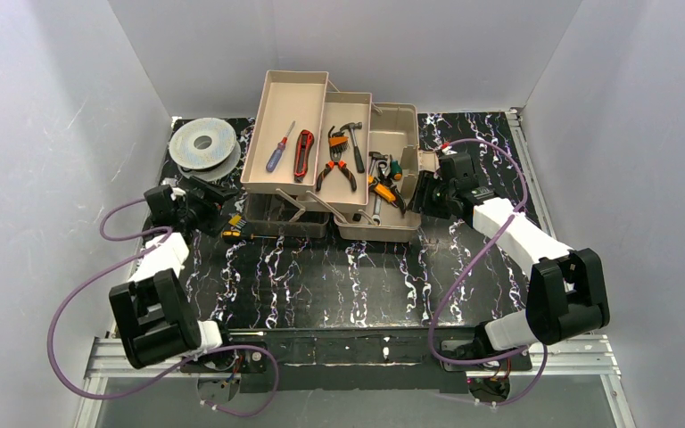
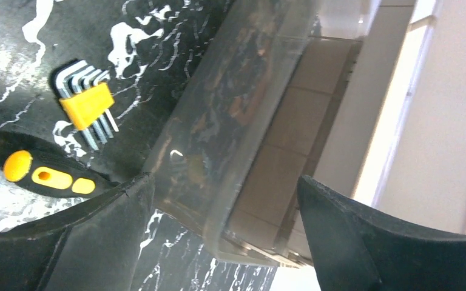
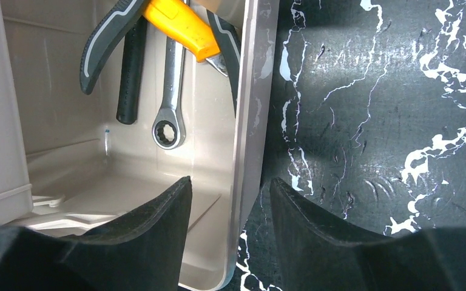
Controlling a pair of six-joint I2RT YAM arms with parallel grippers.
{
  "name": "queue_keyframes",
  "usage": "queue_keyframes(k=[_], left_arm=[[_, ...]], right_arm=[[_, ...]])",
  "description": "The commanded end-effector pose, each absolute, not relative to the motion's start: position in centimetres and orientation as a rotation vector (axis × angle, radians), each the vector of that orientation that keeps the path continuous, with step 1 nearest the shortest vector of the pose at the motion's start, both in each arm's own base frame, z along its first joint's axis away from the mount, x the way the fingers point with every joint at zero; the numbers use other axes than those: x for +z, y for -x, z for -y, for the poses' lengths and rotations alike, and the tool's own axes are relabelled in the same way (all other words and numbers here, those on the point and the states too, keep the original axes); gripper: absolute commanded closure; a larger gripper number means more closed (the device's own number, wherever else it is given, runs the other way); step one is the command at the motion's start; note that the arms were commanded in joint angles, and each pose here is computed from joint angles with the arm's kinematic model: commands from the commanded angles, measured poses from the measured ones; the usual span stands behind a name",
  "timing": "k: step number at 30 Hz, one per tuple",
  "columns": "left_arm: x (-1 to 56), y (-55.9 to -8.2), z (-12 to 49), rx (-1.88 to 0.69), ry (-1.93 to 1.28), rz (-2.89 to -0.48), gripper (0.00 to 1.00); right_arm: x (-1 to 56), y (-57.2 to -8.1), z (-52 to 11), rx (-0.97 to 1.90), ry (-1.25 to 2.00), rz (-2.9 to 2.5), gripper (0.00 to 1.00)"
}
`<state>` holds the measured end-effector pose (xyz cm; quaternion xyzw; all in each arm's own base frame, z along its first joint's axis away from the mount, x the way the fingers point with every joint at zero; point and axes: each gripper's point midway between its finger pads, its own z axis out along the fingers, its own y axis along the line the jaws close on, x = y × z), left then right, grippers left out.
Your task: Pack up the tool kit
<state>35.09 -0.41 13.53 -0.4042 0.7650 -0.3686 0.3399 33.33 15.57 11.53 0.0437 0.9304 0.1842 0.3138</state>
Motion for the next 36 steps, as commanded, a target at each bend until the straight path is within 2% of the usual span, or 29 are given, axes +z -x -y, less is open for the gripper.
queue_keyframes(k=[1,8,17,20,27,30,31,36], left_arm=[[12.1,-35.6,0.7,-0.956,1.027,-2.004,0.17],[11.2,-36.0,2.8,-0.978,0.908,-2.073,0.32],[10.3,-36.7,4.8,-1.013,0.825,-2.144,0.40],[9.7,-37.0,4.9,-0.965,0.810,-2.161,0.50],[10.0,-37.6,5.4,-0.673,0.631,-2.234,0.87],[11.1,-37.6,4.7,-0.490,0.552,-2.227,0.97],[11.6,-37.6,4.9,-0.425,0.515,-2.216,1.00],[12.7,-37.4,4.3,-0.235,0.450,-2.170,1.00]], right_arm=[[13.4,-34.3,-15.9,0.499,-0.111,-2.399,0.43],[13.0,-34.2,-16.2,0.515,-0.100,-2.413,0.45],[12.7,-34.1,-16.6,0.540,-0.089,-2.424,0.49],[12.6,-34.0,-16.6,0.541,-0.087,-2.424,0.49],[12.5,-34.0,-16.6,0.533,-0.084,-2.426,0.51],[12.5,-34.0,-16.4,0.524,-0.086,-2.426,0.51],[12.6,-34.0,-16.4,0.523,-0.086,-2.424,0.51],[12.6,-33.9,-16.0,0.496,-0.091,-2.423,0.51]])
